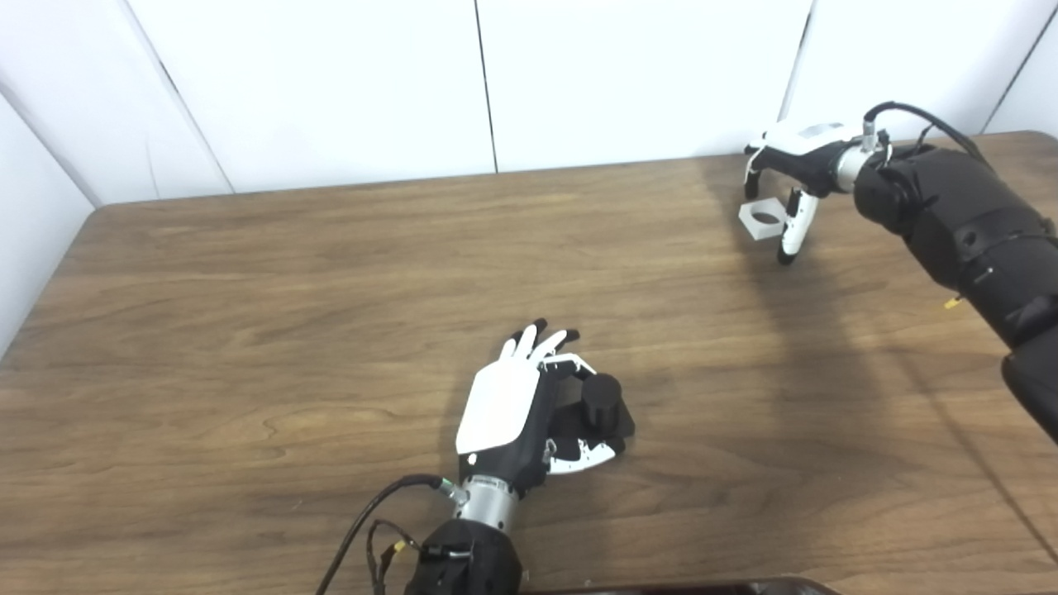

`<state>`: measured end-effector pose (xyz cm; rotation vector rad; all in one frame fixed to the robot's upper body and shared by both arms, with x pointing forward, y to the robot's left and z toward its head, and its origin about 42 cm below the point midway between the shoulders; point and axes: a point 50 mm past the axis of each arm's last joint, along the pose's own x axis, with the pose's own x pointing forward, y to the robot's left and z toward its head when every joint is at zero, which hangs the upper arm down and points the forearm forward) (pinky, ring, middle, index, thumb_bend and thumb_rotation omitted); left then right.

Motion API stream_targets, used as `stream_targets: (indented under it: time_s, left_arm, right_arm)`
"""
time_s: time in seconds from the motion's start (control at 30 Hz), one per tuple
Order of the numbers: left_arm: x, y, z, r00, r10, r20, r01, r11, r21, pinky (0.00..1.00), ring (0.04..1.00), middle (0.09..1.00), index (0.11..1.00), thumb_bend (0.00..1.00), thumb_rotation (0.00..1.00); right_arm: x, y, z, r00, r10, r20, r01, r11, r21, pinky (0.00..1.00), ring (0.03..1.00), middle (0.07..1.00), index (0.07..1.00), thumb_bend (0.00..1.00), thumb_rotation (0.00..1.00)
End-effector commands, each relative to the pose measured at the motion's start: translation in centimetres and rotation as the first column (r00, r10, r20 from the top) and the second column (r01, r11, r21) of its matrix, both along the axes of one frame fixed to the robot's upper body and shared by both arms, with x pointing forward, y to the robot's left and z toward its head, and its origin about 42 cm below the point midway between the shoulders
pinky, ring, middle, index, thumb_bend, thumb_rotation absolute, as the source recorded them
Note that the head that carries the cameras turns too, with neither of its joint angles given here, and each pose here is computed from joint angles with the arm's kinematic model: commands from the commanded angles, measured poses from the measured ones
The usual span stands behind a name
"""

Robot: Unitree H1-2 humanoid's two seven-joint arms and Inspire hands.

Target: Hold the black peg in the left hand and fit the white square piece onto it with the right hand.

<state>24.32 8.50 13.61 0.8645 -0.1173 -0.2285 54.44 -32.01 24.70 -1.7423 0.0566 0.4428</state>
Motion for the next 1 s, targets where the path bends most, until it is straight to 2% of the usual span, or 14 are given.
stream_targets:
  time_s: [0.0, 0.37, 0.4, 0.47, 0.5, 0.97]
  left_arm:
    - [0.15, 0.16, -1.24, 0.999, 0.021, -0.049, -0.019, 0.999, 0.046, 1.0, 1.0, 0.901, 0.491, 0.52, 0.07]
    - [0.26, -0.13, -1.09, 0.999, 0.025, -0.045, -0.023, 0.999, 0.042, 1.0, 1.0, 0.9, 0.491, 0.52, 0.07]
    - [0.28, -0.16, -1.09, 0.999, 0.025, -0.045, -0.023, 0.999, 0.043, 1.0, 1.0, 0.9, 0.491, 0.52, 0.07]
    - [0.28, -0.19, -1.08, 0.999, 0.025, -0.046, -0.023, 0.999, 0.041, 1.0, 1.0, 0.901, 0.491, 0.52, 0.07]
    - [0.29, -0.21, -1.09, 0.999, 0.023, -0.045, -0.022, 0.999, 0.041, 1.0, 1.0, 0.901, 0.491, 0.52, 0.07]
    - [0.6, -0.32, -1.25, 0.999, 0.031, -0.035, -0.03, 0.999, 0.036, 1.0, 1.0, 0.901, 0.491, 0.52, 0.07]
  right_arm:
    - [0.83, -0.12, 2.41, 0.998, 0.009, 0.058, -0.008, 1.0, -0.019, 1.0, 1.0, 0.949, 0.657, 0.89, 0.17]
    - [0.77, -0.68, 2.57, 0.996, 0.054, 0.077, -0.049, 0.997, -0.061, 1.0, 1.0, 0.914, 0.585, 0.85, 0.14]
    - [0.77, -0.72, 2.6, 0.995, 0.059, 0.08, -0.054, 0.996, -0.064, 1.0, 1.0, 0.911, 0.529, 0.66, 0.14]
    - [0.77, -0.77, 2.65, 0.994, 0.067, 0.085, -0.061, 0.996, -0.069, 1.0, 1.0, 0.904, 0.497, 0.55, 0.14]
    - [0.78, -0.77, 2.68, 0.994, 0.067, 0.086, -0.061, 0.996, -0.071, 1.0, 1.0, 0.903, 0.493, 0.54, 0.14]
    - [0.97, -0.75, 3.12, 0.992, 0.079, 0.101, -0.072, 0.994, -0.077, 1.0, 1.0, 0.891, 0.487, 0.53, 0.14]
